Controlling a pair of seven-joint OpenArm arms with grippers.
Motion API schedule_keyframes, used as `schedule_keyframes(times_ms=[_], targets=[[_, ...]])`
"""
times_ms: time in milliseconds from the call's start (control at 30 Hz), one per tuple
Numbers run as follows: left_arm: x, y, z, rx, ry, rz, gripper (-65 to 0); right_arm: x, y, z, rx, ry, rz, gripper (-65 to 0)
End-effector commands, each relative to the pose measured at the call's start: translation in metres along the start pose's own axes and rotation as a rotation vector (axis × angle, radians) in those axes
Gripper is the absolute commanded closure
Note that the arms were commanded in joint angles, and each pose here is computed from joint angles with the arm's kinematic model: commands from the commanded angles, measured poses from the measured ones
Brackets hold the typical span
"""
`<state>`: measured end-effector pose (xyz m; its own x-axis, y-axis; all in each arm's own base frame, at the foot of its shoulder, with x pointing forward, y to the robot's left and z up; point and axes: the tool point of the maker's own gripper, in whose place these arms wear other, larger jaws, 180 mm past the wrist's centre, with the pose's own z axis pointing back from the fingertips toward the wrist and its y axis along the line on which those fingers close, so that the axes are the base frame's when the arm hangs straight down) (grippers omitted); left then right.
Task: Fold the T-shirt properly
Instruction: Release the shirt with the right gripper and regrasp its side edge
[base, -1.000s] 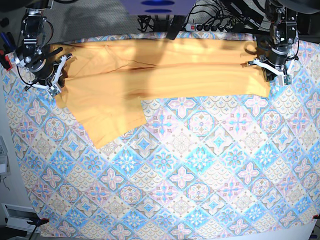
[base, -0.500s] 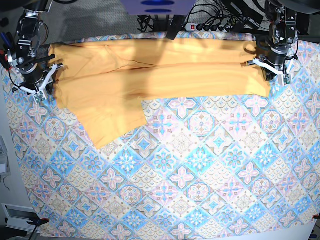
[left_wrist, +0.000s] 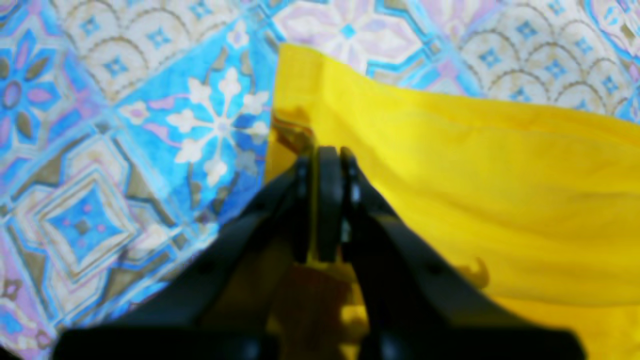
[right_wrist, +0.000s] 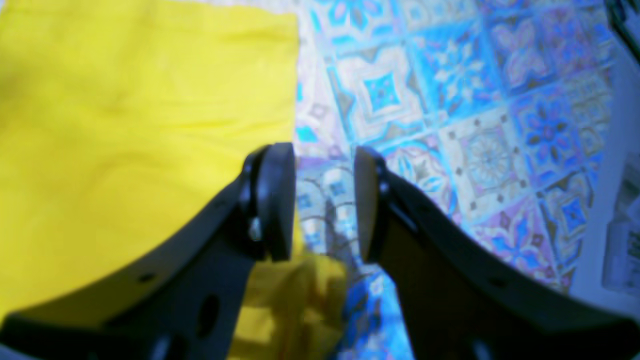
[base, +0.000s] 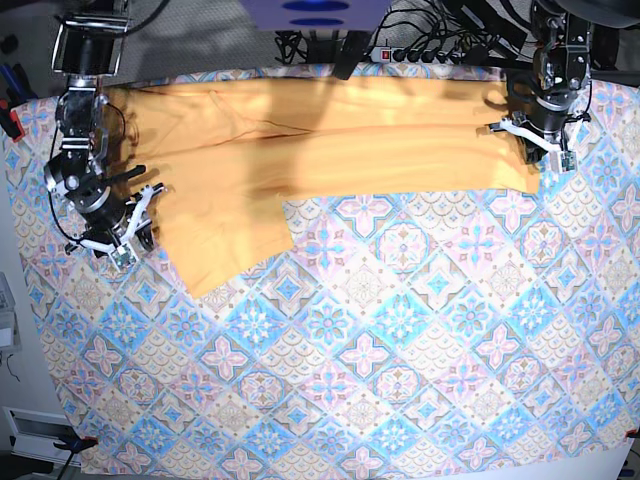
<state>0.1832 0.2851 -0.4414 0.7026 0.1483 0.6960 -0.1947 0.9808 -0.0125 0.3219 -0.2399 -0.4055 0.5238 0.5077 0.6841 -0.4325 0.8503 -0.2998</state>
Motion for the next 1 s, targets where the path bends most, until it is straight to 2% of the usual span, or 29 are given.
schedule_keyframes(times_ms=[0, 200, 567, 867, 967], targets=[[0.007, 0.000, 0.002, -0.002, -0.028, -0.006, 0.0, 0.012, -0.012, -0.005, -0.014, -0.030, 0.002, -19.6], [0.005, -0.001, 0.002, -0.001, -0.025, -0.001, 0.0, 0.003, -0.001, -0.045, 0.071, 0.039, -0.042, -19.6], [0.003, 0.000, 0.003, 0.001, -0.019, -0.001, 0.0, 0.007, 0.010, -0.076, 0.147, 0.023, -0.082, -19.6], [-0.003, 0.001, 0.005, 0.004, -0.005, 0.001, 0.0, 0.001, 0.015, -0.084, 0.172, 0.047, -0.098, -19.6], [-0.003, 0.001, 0.006, 0.003, -0.006, 0.000, -6.2, 0.004, 0.013, -0.084, 0.167, 0.026, -0.107, -19.6]])
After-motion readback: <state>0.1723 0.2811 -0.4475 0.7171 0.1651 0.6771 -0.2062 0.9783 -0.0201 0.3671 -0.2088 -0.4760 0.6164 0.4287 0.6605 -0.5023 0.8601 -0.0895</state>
